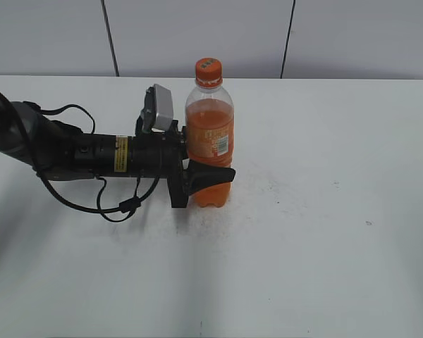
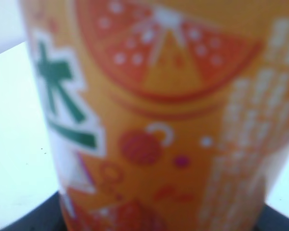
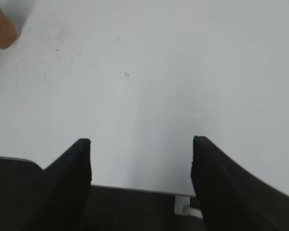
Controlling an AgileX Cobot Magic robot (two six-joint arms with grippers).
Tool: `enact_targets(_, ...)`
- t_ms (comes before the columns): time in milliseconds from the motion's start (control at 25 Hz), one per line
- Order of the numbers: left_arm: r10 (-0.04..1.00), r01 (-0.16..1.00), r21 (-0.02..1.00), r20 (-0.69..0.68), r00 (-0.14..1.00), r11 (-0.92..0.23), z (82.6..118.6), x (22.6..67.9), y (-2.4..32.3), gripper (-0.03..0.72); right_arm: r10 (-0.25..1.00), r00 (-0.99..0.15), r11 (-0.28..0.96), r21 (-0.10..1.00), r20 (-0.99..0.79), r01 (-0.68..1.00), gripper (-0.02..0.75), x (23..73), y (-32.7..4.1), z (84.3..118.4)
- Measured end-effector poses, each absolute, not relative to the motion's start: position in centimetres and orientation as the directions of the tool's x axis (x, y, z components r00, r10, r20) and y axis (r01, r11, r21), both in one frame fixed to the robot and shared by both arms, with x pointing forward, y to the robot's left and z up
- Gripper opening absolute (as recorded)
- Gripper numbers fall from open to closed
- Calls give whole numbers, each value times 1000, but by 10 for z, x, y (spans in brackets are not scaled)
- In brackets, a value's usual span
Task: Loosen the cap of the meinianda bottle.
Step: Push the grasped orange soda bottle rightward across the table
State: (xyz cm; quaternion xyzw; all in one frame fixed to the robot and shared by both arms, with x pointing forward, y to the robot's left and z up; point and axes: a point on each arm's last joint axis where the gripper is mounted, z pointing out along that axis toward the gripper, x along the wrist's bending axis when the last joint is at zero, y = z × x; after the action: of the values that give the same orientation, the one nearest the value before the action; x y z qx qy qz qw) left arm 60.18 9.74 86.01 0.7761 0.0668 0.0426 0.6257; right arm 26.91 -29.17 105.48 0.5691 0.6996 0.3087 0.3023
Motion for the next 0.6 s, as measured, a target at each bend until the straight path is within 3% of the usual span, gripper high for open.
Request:
enact_targets(280,155,47,977,-15,988,-207,860,602,97,393,983,-183,141,602,8,786,492,329,-287,1084)
enact_targets(600,157,48,978,-15,988,-205,860,602,97,393,987,-154,101,608,35,788,492,405,-285,1086)
